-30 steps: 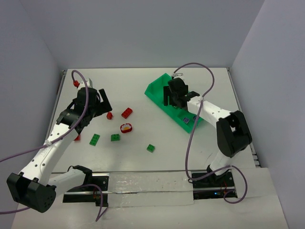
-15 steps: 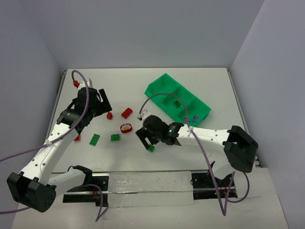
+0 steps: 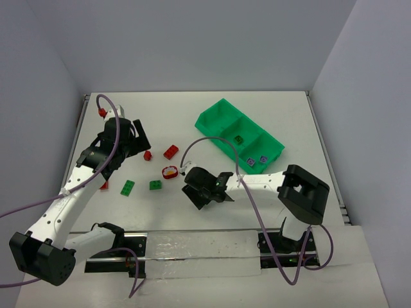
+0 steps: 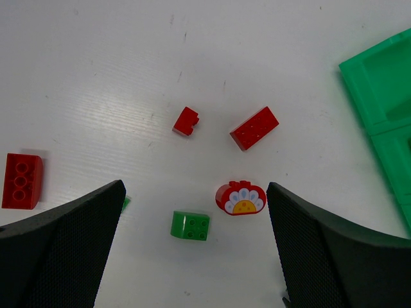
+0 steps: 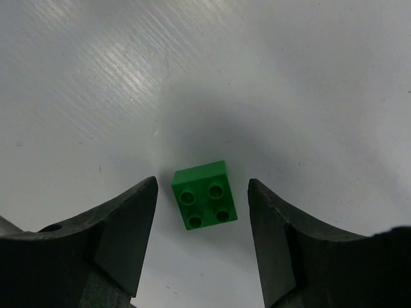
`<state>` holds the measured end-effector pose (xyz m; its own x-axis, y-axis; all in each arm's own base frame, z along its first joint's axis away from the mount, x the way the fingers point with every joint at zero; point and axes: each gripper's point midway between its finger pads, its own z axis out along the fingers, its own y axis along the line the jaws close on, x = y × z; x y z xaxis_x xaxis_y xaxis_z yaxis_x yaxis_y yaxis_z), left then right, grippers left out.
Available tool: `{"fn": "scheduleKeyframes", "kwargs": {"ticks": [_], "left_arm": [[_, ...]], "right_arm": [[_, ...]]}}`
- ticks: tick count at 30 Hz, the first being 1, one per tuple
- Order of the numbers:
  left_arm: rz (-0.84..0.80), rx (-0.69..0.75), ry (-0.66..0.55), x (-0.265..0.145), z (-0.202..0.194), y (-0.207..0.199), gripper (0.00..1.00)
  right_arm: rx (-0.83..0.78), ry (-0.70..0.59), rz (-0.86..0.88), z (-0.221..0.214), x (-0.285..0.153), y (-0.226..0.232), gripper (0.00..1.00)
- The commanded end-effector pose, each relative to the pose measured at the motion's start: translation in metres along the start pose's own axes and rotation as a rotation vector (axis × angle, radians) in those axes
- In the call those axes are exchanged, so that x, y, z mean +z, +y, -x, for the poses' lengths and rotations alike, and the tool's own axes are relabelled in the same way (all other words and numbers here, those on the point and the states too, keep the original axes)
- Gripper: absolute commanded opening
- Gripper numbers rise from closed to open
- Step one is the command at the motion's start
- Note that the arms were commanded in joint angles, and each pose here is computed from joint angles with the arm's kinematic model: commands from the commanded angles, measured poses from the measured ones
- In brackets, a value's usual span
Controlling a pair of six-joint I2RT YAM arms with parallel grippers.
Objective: Sort the legos into containers by color
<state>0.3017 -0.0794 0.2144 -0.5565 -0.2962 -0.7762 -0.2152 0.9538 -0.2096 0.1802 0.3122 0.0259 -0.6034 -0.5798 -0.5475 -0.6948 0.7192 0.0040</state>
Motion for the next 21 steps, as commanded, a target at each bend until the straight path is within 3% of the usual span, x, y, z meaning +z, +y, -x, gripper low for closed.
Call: {"fn": "scheduleKeyframes", "kwargs": {"ticks": [1, 5, 11, 15, 21], "left_arm": [[-0.012, -0.020, -0.038, -0.008, 0.012, -0.003, 0.99], [-0.021, -0.023, -0.040, -0.009, 0.012, -0.004, 0.99], [-0.019, -0.023, -0.039, -0.010, 0.012, -0.004, 0.99], [-0.013, -0.020, -0.041, -0.012, 0.014, -0.002, 0.99], [0.023, -0.009, -0.021, -0.008, 0.007, 0.004, 0.99]], "right_arm": [[0.012, -0.004, -0.012, -0.003, 0.008, -0.002, 0.63], [0.020, -0.024, -0.027, 0.000, 0.003, -0.006, 0.52], [0.131, -0.151, -0.044, 0.039, -0.021, -0.028, 0.46], [0.320, -0.288, -0.125, 0.081, -0.050, -0.095, 0.41], [0.515, -0.364, -0.303, 0.108, -0.074, -0.186, 0.42]]}}
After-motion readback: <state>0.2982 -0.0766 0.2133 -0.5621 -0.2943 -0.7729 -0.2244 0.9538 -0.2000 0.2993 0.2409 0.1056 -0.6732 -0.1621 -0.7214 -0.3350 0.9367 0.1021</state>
